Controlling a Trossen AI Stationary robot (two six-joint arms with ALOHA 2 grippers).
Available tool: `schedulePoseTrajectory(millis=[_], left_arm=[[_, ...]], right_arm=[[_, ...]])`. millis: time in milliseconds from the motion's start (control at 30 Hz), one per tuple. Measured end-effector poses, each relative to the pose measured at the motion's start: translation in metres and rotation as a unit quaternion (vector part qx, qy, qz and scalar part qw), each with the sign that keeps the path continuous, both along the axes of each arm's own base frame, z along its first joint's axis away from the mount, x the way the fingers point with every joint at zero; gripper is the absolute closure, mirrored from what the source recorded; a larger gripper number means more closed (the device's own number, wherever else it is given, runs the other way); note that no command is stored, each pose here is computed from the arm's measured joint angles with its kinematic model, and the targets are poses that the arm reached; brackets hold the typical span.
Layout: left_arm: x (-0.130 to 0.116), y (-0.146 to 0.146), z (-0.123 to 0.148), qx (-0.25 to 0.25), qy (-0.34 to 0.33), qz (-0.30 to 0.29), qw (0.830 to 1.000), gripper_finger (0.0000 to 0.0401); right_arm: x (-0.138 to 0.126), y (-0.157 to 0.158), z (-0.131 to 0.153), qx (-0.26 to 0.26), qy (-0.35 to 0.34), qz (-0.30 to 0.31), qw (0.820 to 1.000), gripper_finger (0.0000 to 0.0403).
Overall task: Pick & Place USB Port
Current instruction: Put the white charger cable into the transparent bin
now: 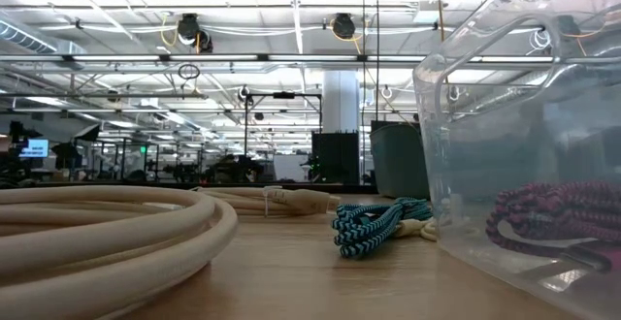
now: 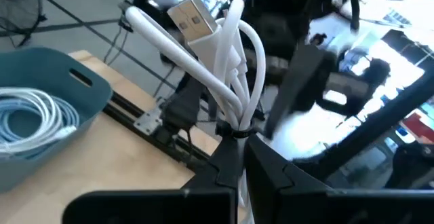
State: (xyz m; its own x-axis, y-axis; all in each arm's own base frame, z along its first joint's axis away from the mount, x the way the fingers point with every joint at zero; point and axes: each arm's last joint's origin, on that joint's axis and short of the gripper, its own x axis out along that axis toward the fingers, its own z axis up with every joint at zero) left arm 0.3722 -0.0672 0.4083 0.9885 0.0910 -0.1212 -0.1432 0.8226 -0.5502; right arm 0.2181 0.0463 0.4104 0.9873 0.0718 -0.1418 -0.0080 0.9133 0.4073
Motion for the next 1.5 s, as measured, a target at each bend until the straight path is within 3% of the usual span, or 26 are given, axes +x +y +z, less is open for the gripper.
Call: schedulePoseTrajectory(millis=[267,1000,1500], left_arm=[[-0.001,-0.016,-0.003,0.000,0.004,-0.001,1.000,0.0394],[0.005,-0.011,-0.004,0.003,-0.011,-0.013,1.000,0.0394],[0.006,-0.006,-0.004,0.008,-0.008,-0.012,1.000,0.0394]], right_arm=[[0.001,0.000,0.005,-0.001,-0.025,0.002,1.000,0.0264],[0.007,0.002,0.004,0.015,-0.030,0.013,0.999,0.0267],[0.008,0.003,0.004,0.013,-0.031,0.024,0.999,0.0361]])
